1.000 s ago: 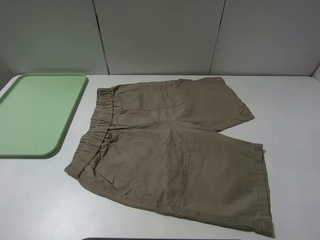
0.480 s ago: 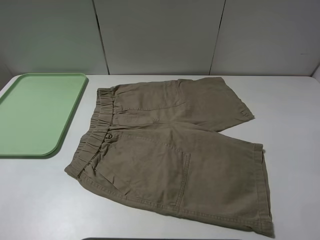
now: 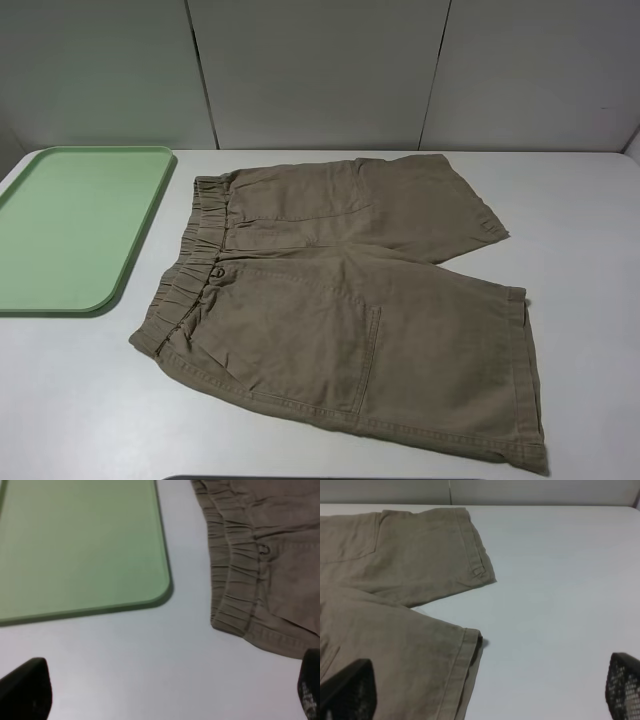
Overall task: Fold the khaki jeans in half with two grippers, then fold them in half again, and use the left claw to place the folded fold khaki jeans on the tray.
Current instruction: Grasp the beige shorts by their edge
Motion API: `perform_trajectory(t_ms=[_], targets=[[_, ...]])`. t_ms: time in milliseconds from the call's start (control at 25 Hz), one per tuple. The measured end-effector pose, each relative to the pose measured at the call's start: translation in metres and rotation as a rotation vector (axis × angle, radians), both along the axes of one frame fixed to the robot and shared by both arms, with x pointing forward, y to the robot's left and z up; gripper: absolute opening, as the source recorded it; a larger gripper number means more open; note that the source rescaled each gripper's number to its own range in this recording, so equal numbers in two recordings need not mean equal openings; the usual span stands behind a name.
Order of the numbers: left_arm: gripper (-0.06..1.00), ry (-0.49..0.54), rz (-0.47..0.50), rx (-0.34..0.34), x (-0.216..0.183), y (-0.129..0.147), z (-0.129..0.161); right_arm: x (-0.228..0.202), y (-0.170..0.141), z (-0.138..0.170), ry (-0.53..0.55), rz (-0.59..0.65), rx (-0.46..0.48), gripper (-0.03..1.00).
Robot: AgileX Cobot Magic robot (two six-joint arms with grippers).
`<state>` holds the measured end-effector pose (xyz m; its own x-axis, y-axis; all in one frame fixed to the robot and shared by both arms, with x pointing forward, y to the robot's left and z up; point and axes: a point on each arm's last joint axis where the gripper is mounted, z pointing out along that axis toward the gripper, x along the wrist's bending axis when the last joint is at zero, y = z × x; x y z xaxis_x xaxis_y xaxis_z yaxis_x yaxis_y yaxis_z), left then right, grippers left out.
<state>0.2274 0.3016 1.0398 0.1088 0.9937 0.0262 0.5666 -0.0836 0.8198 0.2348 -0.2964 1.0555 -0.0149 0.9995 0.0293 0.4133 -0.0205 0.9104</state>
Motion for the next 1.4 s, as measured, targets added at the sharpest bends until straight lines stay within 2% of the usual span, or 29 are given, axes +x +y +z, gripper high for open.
perform_trajectory(t_ms=[240,480,640,720,800,960,1040,1200,1400], targets=[[1.00,0.000,-0.107,0.002,0.000,0.001,0.000,0.000,0.000,0.000,0.000,0.000,0.000,1.00],[1.00,-0.001,-0.158,0.006,0.001,0.002,0.000,0.000,0.001,0.000,0.000,0.005,0.008,1.00],[1.00,-0.014,-0.184,0.022,0.000,0.003,0.002,-0.002,0.008,0.008,-0.050,0.063,0.072,1.00],[1.00,-0.038,-0.201,0.040,-0.002,0.004,0.009,-0.003,0.011,0.021,-0.106,0.106,0.055,1.00],[1.00,-0.052,-0.223,0.056,0.000,0.004,0.018,0.002,0.013,0.034,-0.119,0.156,-0.006,1.00],[1.00,-0.042,-0.323,0.135,0.015,-0.001,0.038,0.030,0.016,0.046,-0.028,0.279,-0.143,1.00],[1.00,-0.009,-0.385,0.199,0.028,-0.005,0.046,0.045,0.018,0.048,0.025,0.358,-0.198,1.00],[1.00,0.081,-0.536,0.321,0.057,-0.019,0.054,0.076,0.027,0.040,0.151,0.520,-0.303,1.00],[1.00,0.191,-0.692,0.463,0.089,-0.037,0.052,0.101,0.037,0.026,0.272,0.657,-0.411,1.00]])
